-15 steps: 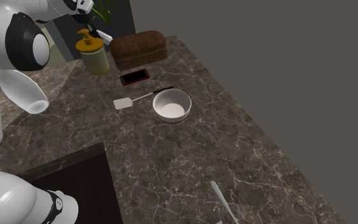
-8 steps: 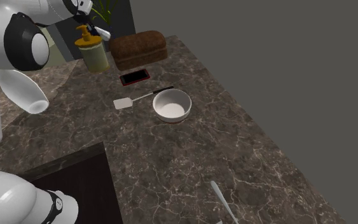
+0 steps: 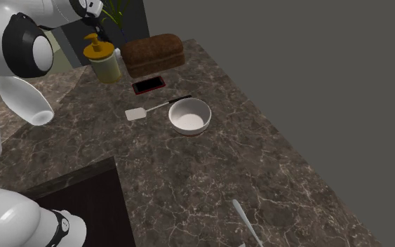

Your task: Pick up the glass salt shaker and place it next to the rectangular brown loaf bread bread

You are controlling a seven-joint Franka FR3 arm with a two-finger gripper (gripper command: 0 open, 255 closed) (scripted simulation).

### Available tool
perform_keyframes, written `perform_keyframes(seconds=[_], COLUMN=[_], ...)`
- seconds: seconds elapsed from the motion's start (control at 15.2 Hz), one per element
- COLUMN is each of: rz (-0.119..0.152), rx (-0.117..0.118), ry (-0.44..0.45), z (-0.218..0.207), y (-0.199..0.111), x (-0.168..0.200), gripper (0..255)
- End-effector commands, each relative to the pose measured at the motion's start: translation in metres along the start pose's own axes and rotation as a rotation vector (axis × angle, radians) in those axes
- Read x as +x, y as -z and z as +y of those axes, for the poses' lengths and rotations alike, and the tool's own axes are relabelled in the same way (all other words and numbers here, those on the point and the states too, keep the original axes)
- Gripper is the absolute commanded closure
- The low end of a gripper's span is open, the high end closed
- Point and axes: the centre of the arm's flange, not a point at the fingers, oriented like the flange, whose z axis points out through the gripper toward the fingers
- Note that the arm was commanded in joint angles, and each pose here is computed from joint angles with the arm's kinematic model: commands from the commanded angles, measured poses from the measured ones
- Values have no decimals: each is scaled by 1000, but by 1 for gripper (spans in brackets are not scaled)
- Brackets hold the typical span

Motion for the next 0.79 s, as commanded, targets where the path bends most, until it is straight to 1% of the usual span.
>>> perform_keyframes(seconds=[0.0,0.26,0.73], rz=[-57,-57,-57], rx=[-198,-198,-198], ry=[2,2,2], z=[28,19,18], y=[-36,13,13], x=[-12,-9,-9], gripper=[0,0,0])
